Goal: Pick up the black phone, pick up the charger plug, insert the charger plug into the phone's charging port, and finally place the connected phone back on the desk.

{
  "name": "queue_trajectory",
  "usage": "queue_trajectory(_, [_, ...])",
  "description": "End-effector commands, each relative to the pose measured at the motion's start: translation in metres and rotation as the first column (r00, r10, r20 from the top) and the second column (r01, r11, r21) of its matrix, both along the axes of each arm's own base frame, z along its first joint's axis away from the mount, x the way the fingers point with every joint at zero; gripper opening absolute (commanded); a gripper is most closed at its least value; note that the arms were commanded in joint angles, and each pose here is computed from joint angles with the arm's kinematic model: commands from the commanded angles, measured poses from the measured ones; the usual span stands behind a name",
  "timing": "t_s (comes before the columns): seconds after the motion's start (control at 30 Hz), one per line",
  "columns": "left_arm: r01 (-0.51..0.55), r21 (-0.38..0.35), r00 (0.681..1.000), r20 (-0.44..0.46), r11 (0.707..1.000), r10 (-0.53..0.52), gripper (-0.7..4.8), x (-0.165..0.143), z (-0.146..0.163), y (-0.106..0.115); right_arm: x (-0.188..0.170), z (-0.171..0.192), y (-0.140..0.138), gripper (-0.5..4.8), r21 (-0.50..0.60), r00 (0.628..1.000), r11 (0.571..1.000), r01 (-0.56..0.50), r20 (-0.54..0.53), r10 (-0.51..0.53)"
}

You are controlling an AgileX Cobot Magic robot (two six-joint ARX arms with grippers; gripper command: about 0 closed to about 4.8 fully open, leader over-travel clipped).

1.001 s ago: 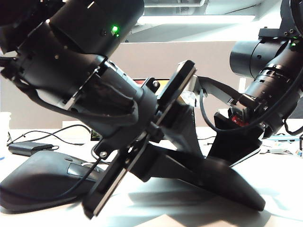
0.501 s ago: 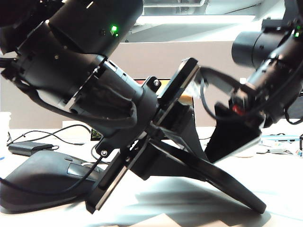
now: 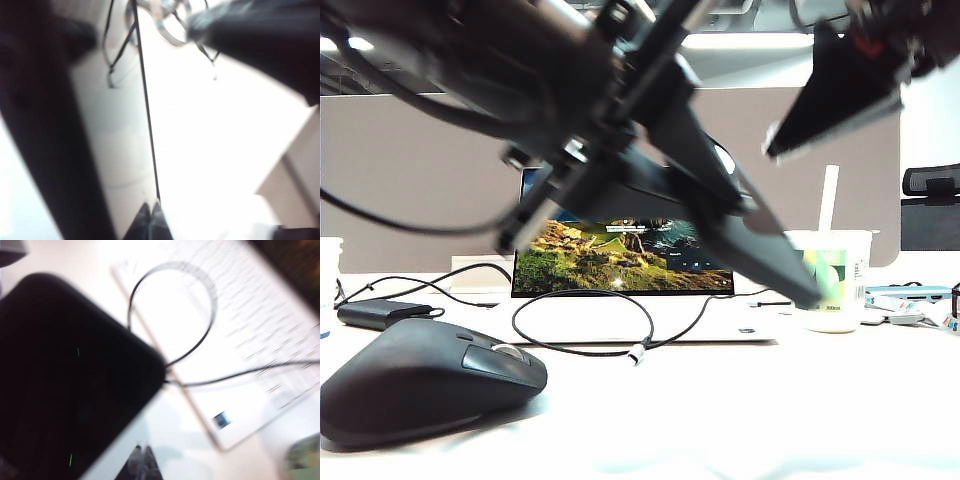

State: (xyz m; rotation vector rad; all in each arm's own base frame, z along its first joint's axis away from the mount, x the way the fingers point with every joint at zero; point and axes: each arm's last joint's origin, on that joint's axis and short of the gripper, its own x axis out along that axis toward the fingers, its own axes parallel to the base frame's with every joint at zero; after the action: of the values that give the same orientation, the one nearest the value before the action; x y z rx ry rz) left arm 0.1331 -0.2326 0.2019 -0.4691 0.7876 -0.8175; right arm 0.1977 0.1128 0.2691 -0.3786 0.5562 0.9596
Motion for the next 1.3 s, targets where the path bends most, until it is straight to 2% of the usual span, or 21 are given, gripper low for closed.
queue_trajectory(0.03, [-0.063, 0.089, 0.983, 0.178, 0.994, 0.047, -0.06, -0.002, 0.017, 0.012, 0.0, 0.018, -0.001, -0.01, 0.051, 0.998, 0.997, 0.05, 0.035, -0.052])
queue_trajectory(0.13, [-0.14, 0.138, 0.952, 0.292, 0.981, 0.094, -0.06, -0.006, 0.031, 0.026, 0.002, 0.028, 0.0, -0.01, 0.104, 0.995, 0.99, 0.093, 0.007, -0.094])
queue_trajectory(0.23, [-0.217, 0.166, 0.904, 0.407, 0.962, 0.134, -0.06, -0.011, 0.047, 0.04, 0.003, 0.032, 0.001, -0.01, 0.158, 0.992, 0.98, 0.124, -0.013, -0.123])
queue_trajectory(0.27, [-0.3, 0.177, 0.856, 0.483, 0.937, 0.182, -0.06, -0.015, 0.058, 0.052, 0.004, 0.033, 0.002, -0.01, 0.2, 0.987, 0.966, 0.162, -0.055, -0.154])
queue_trajectory(0.3, [-0.34, 0.185, 0.829, 0.522, 0.922, 0.201, -0.06, -0.017, 0.063, 0.058, 0.005, 0.033, 0.002, -0.01, 0.219, 0.982, 0.959, 0.182, -0.082, -0.168])
queue_trajectory(0.33, [-0.403, 0.196, 0.777, 0.589, 0.894, 0.222, -0.06, -0.021, 0.072, 0.07, 0.006, 0.032, 0.003, -0.01, 0.249, 0.969, 0.941, 0.231, -0.149, -0.198])
queue_trajectory(0.37, [-0.418, 0.2, 0.759, 0.612, 0.886, 0.221, -0.06, -0.023, 0.076, 0.075, 0.007, 0.032, 0.004, -0.01, 0.258, 0.963, 0.934, 0.247, -0.173, -0.207])
queue_trajectory(0.4, [-0.442, 0.202, 0.725, 0.655, 0.874, 0.215, -0.06, -0.026, 0.084, 0.085, 0.008, 0.03, 0.005, -0.01, 0.274, 0.955, 0.926, 0.26, -0.215, -0.204])
queue_trajectory(0.47, [-0.457, 0.183, 0.697, 0.681, 0.871, 0.223, -0.06, -0.031, 0.092, 0.098, 0.011, 0.026, 0.008, -0.01, 0.28, 0.951, 0.926, 0.252, -0.248, -0.184])
queue_trajectory(0.5, [-0.461, 0.178, 0.692, 0.686, 0.87, 0.226, -0.06, -0.032, 0.094, 0.102, 0.013, 0.024, 0.009, -0.01, 0.279, 0.946, 0.924, 0.262, -0.265, -0.189])
queue_trajectory(0.67, [-0.439, 0.208, 0.643, 0.752, 0.874, 0.144, -0.06, -0.041, 0.102, 0.115, 0.025, 0.01, 0.015, -0.01, 0.281, 0.86, 0.876, 0.391, -0.45, -0.239])
queue_trajectory(0.77, [-0.381, 0.218, 0.625, 0.777, 0.898, 0.076, -0.06, -0.044, 0.105, 0.118, 0.029, 0.002, 0.024, -0.01, 0.281, 0.79, 0.835, 0.473, -0.555, -0.26])
queue_trajectory(0.9, [-0.361, 0.207, 0.617, 0.784, 0.909, 0.067, -0.06, -0.046, 0.107, 0.12, 0.033, -0.01, 0.041, -0.02, 0.247, 0.663, 0.775, 0.582, -0.695, -0.277])
queue_trajectory(0.97, [-0.362, 0.205, 0.616, 0.785, 0.909, 0.068, -0.06, -0.047, 0.108, 0.121, 0.033, -0.016, 0.051, -0.02, 0.21, 0.633, 0.772, 0.6, -0.714, -0.298])
queue_trajectory(1.03, [-0.363, 0.196, 0.612, 0.788, 0.911, 0.074, -0.06, -0.047, 0.109, 0.122, 0.032, -0.023, 0.062, -0.02, 0.163, 0.622, 0.775, 0.61, -0.704, -0.341])
queue_trajectory(1.13, [-0.363, 0.19, 0.609, 0.789, 0.912, 0.079, -0.06, -0.048, 0.109, 0.122, 0.034, -0.032, 0.075, -0.02, 0.084, 0.575, 0.74, 0.667, -0.69, -0.44])
queue_trajectory(1.2, [-0.364, 0.187, 0.607, 0.79, 0.912, 0.081, -0.06, -0.048, 0.11, 0.122, 0.038, -0.038, 0.083, 0.03, 0.051, 0.562, 0.743, 0.668, -0.688, -0.459])
queue_trajectory(1.23, [-0.364, 0.185, 0.606, 0.791, 0.913, 0.081, -0.06, -0.048, 0.11, 0.122, 0.041, -0.041, 0.086, 0.36, 0.033, 0.551, 0.746, 0.666, -0.695, -0.461])
queue_trajectory(1.3, [-0.365, 0.18, 0.602, 0.794, 0.913, 0.084, -0.06, -0.049, 0.111, 0.124, 0.047, -0.048, 0.093, 1.82, -0.012, 0.511, 0.747, 0.664, -0.723, -0.465])
